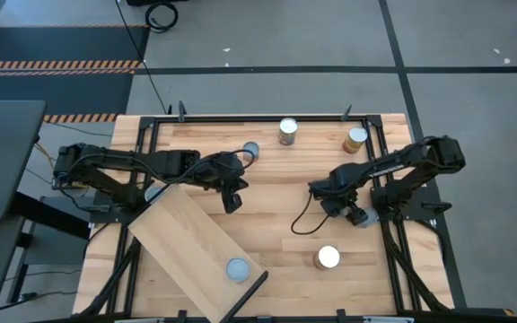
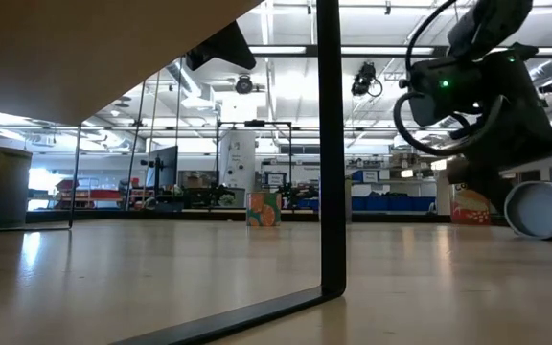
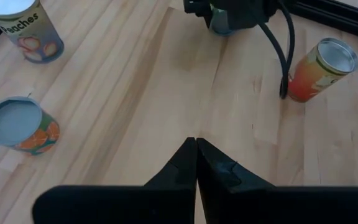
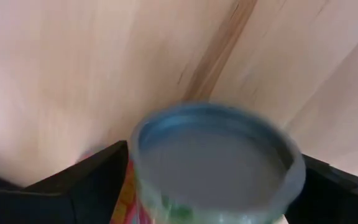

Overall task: Pick and place cans onto a shelf
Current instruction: Put the canned peas on the shelf aligned with the other canned peas, then put the canned corn on the shelf

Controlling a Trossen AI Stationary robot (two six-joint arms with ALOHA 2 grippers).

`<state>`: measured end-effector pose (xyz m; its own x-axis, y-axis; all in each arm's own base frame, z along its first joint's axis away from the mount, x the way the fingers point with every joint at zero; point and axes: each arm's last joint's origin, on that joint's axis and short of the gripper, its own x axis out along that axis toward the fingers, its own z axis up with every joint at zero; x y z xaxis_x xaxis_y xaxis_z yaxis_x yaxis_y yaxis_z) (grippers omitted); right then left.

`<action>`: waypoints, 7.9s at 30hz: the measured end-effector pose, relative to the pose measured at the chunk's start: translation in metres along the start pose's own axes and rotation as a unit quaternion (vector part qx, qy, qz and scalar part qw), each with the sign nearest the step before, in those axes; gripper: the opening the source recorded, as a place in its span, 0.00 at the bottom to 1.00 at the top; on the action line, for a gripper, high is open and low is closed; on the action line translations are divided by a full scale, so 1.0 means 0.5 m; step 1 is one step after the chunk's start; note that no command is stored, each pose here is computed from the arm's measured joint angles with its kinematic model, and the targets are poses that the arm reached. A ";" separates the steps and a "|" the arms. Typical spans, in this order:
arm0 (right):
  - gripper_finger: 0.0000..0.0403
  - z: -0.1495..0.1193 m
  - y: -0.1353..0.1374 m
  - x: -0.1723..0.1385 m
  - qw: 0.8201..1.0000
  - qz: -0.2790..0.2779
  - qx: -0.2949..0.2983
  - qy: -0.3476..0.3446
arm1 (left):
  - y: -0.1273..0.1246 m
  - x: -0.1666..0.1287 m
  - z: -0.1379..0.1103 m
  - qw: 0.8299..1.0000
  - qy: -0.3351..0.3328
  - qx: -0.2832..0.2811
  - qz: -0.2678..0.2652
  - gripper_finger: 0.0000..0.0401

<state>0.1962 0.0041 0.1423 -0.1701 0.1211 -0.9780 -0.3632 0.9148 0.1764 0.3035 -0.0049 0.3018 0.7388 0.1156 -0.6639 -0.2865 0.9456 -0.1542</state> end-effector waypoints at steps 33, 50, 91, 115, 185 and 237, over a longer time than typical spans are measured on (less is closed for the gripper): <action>0.71 0.259 0.089 -0.387 0.818 -0.152 -0.055 -0.553 | -0.024 -0.253 -0.038 0.987 -0.033 -0.061 -0.145 0.03; 0.71 0.403 0.194 -0.252 0.814 -0.102 0.003 -0.572 | -0.102 -0.306 -0.085 0.972 -0.025 0.022 -0.232 0.03; 0.73 0.538 0.214 -0.245 0.825 -0.054 -0.036 -0.561 | -0.165 -0.333 -0.149 0.958 0.070 -0.001 -0.280 0.03; 0.83 0.519 0.230 -0.295 0.818 -0.073 -0.044 -0.569 | -0.298 -0.206 -0.251 0.951 0.199 0.088 -0.220 0.03; 0.89 0.207 0.415 -0.183 0.948 -0.079 0.267 -0.152 | -0.159 -0.215 -0.080 0.992 -0.089 0.084 -0.034 0.45; 0.81 0.240 0.236 -0.136 0.908 -0.042 0.399 -0.119 | -0.139 -0.355 -0.110 0.977 -0.125 0.097 -0.141 0.43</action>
<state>0.2747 0.1503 0.2162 0.0651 0.0317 -0.9974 0.4290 0.9015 0.0566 0.1586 -0.1076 0.3901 0.9047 -0.1104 -0.4115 0.0533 0.9876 -0.1477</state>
